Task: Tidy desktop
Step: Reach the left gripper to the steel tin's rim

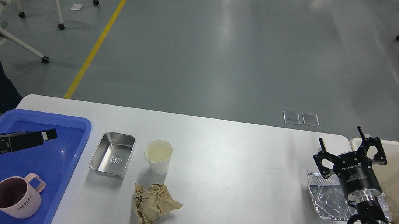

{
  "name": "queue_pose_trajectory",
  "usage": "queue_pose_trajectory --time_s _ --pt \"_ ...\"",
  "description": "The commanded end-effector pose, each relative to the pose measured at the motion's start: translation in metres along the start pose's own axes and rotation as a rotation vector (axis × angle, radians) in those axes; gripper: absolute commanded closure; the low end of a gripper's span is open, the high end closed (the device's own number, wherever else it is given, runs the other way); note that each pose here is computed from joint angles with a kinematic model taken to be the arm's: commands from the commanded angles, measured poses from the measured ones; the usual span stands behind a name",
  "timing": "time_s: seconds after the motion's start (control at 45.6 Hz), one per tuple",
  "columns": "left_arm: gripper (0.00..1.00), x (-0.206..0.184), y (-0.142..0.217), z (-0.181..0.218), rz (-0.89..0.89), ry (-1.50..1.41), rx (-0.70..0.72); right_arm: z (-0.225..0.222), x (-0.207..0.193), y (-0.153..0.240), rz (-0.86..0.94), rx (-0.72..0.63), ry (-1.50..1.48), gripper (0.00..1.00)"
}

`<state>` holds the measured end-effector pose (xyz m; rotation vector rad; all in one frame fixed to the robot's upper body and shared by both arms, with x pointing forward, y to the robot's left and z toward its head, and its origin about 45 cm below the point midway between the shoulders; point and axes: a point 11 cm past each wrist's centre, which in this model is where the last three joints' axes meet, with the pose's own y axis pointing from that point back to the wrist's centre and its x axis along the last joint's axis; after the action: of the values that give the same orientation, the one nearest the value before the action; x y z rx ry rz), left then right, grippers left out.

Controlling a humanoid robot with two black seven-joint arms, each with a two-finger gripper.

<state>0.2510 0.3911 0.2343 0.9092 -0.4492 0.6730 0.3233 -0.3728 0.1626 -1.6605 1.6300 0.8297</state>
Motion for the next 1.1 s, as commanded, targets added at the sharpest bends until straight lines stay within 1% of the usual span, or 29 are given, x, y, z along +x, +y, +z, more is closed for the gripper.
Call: queue_pose_trajectory --time_s 0.0,0.175,0.329,0.614,0.702,0.768,0.833,0.899,0.965,1.075 --pt "0.08 0.001 -0.002 0.008 0.033 -0.005 -0.028 0.000 0.001 0.000 0.002 0.000 0.000 0.00" --pt "0.08 -0.001 -0.004 0.013 0.025 0.029 -0.045 0.001 0.001 0.000 0.003 -0.002 0.000 0.00" --pt "0.08 0.001 -0.003 0.014 0.029 0.179 -0.053 0.002 0.002 0.000 0.006 -0.006 0.000 0.00" --pt "0.08 0.000 -0.004 0.014 0.030 0.188 -0.055 0.002 0.002 0.000 0.006 -0.006 0.000 0.00" --pt "0.08 0.000 -0.004 0.007 0.034 0.196 -0.035 0.001 0.002 0.001 0.006 -0.006 0.001 0.00" --pt "0.08 -0.002 -0.004 -0.008 0.039 0.205 0.018 0.002 0.002 0.001 0.007 -0.006 0.000 0.00" --pt "0.08 -0.006 -0.012 -0.022 0.038 0.223 0.061 0.002 0.002 0.001 0.007 -0.006 0.000 0.00" --pt "0.08 -0.010 -0.021 -0.029 0.036 0.236 0.072 0.002 0.002 0.001 0.007 -0.006 0.000 0.00" --pt "0.08 -0.007 -0.029 -0.033 0.036 0.215 0.073 0.002 0.002 0.001 0.006 -0.006 0.000 0.00" --pt "0.08 -0.012 -0.047 -0.032 0.009 0.169 0.058 0.002 0.002 0.001 0.007 -0.008 0.000 0.00"
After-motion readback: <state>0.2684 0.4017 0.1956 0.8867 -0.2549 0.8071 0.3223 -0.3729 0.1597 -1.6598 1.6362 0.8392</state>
